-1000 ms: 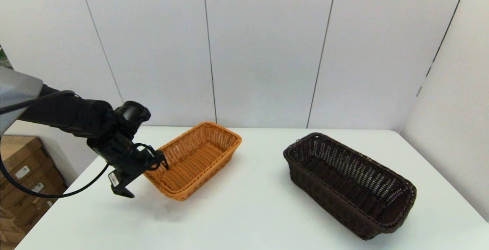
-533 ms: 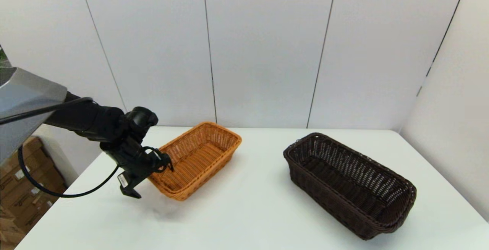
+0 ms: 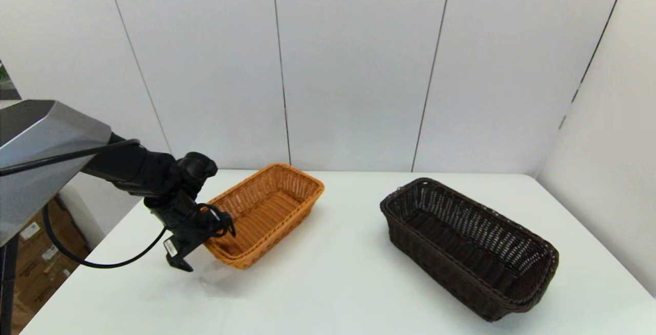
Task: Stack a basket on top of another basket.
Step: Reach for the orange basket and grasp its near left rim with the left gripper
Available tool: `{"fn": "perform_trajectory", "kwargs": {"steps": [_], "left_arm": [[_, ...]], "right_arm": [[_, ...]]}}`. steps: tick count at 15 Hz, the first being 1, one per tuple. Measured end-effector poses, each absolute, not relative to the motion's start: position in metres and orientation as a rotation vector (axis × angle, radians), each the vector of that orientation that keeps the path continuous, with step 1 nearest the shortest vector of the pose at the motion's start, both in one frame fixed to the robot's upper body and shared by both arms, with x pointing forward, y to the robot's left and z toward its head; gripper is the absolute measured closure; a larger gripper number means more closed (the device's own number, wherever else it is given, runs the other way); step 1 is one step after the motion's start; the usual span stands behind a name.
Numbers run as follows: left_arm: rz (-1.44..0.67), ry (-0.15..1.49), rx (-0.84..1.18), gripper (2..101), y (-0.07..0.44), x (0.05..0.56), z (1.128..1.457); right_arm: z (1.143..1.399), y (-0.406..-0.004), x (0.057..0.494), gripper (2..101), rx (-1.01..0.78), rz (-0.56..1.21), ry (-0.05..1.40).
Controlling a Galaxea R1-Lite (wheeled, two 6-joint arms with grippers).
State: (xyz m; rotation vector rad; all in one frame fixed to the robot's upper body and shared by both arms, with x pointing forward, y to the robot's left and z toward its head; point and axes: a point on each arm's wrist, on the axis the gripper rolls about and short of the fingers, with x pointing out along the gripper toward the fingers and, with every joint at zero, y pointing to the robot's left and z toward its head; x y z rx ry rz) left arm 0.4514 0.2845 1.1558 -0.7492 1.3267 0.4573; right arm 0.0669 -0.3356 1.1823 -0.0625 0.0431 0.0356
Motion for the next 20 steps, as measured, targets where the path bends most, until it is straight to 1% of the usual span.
{"fn": "perform_trajectory", "kwargs": {"steps": [1, 3, 5, 8, 9, 10, 17, 20], "left_arm": [[0.458, 1.328, -0.749, 5.7, 0.284, 0.452, 1.155], [0.457, 1.33, -0.748, 26.4, 0.284, 0.452, 1.154], [0.456, 1.319, -0.748, 42.8, 0.284, 0.453, 1.154], [0.455, 1.317, -0.749, 60.1, 0.284, 0.454, 1.154], [0.455, 1.317, -0.75, 82.1, 0.284, 0.454, 1.154], [0.453, 1.311, -0.753, 87.8, 0.284, 0.455, 1.154], [0.444, 1.312, -0.751, 87.8, 0.284, 0.454, 1.156], [0.359, 1.313, -0.746, 88.0, 0.283, 0.451, 1.169]], "right_arm": [[1.182, -0.336, 0.067, 4.6, -0.062, 0.036, 0.043], [1.182, -0.336, 0.067, 4.6, -0.062, 0.036, 0.043], [1.182, -0.336, 0.067, 4.6, -0.063, 0.036, 0.043], [1.182, -0.336, 0.067, 4.6, -0.063, 0.036, 0.043], [1.182, -0.336, 0.067, 4.6, -0.063, 0.036, 0.043], [1.182, -0.336, 0.067, 4.6, -0.062, 0.036, 0.043], [1.182, -0.336, 0.067, 4.6, -0.063, 0.035, 0.043], [1.182, -0.336, 0.067, 4.6, -0.062, 0.035, 0.043]]}}
